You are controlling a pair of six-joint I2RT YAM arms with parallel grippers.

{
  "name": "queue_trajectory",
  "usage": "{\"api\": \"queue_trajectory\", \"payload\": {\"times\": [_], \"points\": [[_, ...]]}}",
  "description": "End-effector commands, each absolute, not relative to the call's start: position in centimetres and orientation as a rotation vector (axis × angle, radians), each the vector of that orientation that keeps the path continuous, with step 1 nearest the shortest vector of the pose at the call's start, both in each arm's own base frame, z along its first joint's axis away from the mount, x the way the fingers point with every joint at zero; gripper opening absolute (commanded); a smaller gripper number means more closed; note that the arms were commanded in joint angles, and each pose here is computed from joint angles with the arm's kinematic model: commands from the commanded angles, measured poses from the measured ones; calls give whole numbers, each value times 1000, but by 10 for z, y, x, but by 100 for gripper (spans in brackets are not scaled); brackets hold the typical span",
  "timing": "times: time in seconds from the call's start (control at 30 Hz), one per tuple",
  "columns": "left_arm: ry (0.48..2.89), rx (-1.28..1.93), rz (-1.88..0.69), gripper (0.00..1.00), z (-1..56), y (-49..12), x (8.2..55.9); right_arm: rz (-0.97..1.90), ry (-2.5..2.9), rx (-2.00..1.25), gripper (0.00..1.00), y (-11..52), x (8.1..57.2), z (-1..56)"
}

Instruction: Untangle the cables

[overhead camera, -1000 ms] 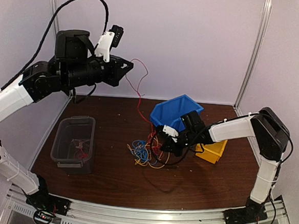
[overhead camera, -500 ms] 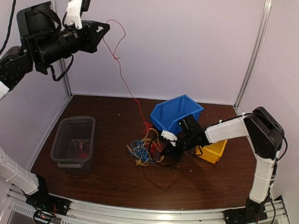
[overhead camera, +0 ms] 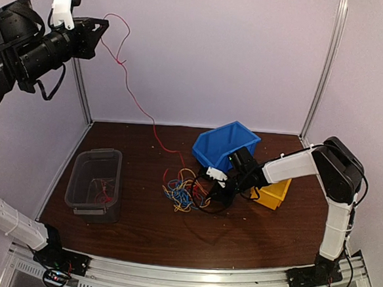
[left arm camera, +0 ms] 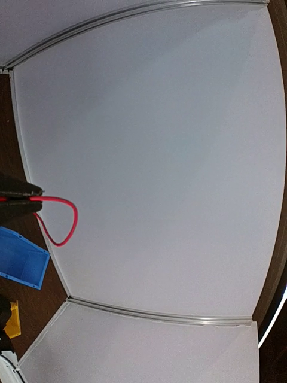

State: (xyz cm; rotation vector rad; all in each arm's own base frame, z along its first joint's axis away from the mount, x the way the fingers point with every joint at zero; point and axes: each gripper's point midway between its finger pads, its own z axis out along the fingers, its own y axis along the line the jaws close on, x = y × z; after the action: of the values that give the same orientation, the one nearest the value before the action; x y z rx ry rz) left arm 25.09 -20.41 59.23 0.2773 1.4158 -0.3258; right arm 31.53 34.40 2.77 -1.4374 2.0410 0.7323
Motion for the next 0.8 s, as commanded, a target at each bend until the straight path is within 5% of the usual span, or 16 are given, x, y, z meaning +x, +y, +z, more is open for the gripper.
{"api": "queue_trajectory", "payload": {"times": [0.0, 0.53, 0.77], "points": [[1378, 202, -286, 0, 608, -172, 240, 707, 2062, -1431, 0, 343, 319, 26], [1485, 159, -72, 0, 566, -138, 244, 686, 2004, -1425, 2, 345, 323, 54], [1565, 128, -20, 0, 536, -131, 248, 660, 1977, -1417, 14, 345, 327, 72]]}}
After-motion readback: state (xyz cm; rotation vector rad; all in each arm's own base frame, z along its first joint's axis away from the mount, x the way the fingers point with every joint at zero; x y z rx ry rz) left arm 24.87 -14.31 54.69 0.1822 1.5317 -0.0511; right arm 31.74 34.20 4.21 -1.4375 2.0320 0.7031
